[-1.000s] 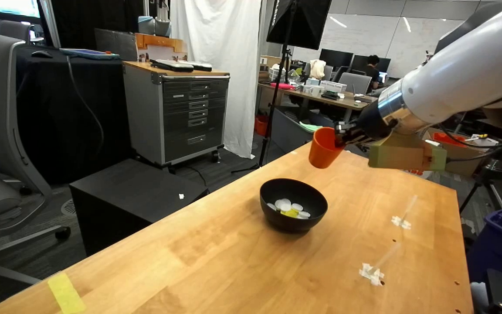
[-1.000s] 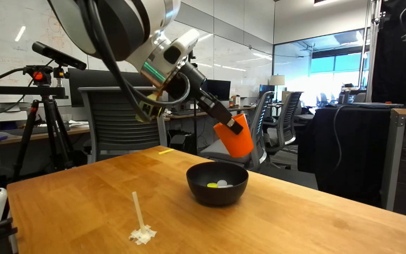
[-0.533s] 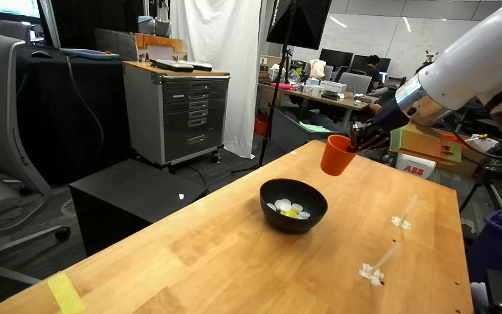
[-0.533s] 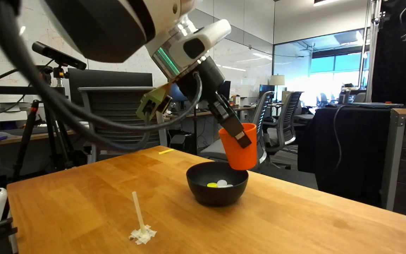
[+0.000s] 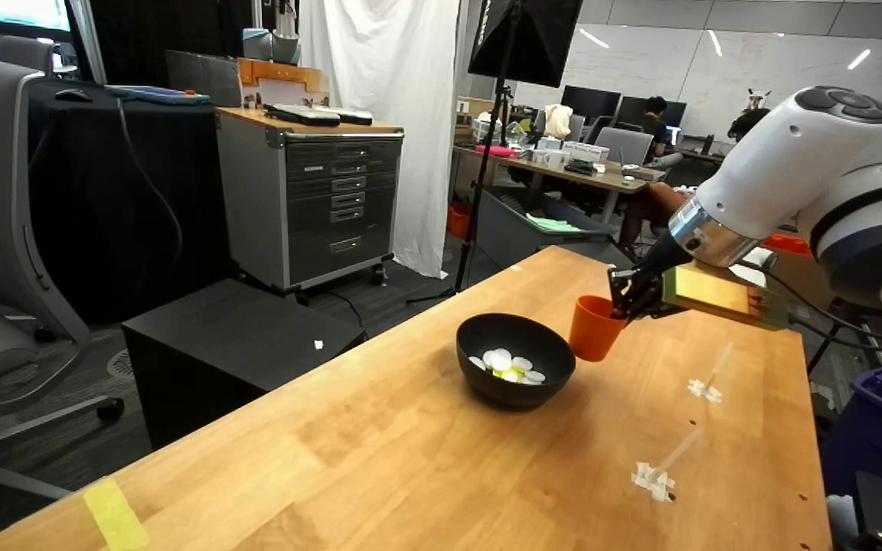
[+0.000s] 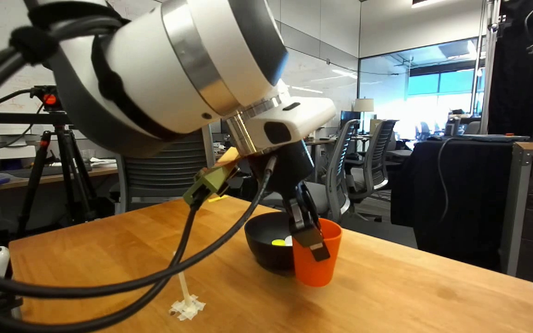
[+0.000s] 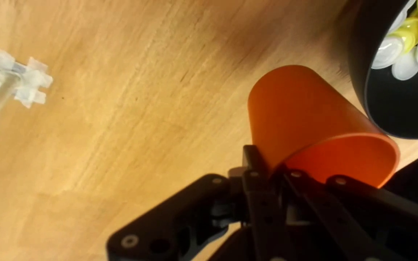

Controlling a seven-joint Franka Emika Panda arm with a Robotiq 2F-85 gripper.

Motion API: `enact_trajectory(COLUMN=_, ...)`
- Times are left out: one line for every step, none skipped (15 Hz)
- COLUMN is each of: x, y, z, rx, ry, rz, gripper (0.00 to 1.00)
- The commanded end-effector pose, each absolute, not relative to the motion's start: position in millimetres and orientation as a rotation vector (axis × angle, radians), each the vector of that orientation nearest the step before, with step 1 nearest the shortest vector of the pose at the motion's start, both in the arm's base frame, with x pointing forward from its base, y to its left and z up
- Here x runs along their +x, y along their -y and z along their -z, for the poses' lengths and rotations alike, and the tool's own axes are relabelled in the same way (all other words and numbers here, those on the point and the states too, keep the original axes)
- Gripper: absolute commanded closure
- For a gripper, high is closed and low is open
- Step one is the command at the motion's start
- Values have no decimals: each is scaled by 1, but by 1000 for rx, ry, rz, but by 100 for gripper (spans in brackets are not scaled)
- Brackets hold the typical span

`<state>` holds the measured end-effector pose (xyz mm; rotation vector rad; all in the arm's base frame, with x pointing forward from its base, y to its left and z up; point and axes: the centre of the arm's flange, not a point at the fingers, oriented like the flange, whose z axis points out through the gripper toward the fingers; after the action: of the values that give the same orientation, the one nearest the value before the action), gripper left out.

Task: Pour the contents in the orange cup into the black bowl

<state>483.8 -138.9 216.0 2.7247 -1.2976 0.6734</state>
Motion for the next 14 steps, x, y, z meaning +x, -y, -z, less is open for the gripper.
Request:
enact_trajectory(x=501, y=152, z=-241, rx=2735, ry=1337, rz=-597, gripper=93)
enact_trajectory(x=502, y=153, z=-240, rx=2732, ry=1352, rz=-583, gripper=93)
enact_trajectory(x=504, y=154, z=-239, rx=2730, ry=1360, rz=-567, gripper=93)
enact_trajectory(x=506, y=154, z=-239, rx=2726, ry=1368, rz=-552, gripper=93)
enact_trajectory(x=508, y=154, z=-238, rx=2723, ry=1375, rz=-535, gripper=93)
enact_trajectory(x=510, y=155, z=-238, rx=2723, ry=1378, rz=-515, gripper=92)
enact_trajectory(x=512, y=153, z=-237, rx=2724, ry=1366, rz=-494, gripper=92)
enact_trajectory(x=513, y=152, z=-237, rx=2719, ry=1377, rz=-478, gripper=93)
enact_trajectory(x=515, y=153, z=-237, rx=2719, ry=1374, rz=-463, gripper=93)
enact_trajectory(x=515, y=153, z=-237, rx=2717, ry=1371, rz=-449, gripper=93)
enact_trajectory(x=518, y=152, z=-236, rx=2715, ry=1365, rz=-434, gripper=93)
enact_trajectory(x=519, y=152, z=-236, rx=2707, ry=1358, rz=-424, gripper=93)
enact_trajectory(x=521, y=152, z=-235, rx=2701, ry=1347, rz=-413, gripper=93)
enact_trajectory(x=522, y=152, z=-234, rx=2695, ry=1337, rz=-406, gripper=93)
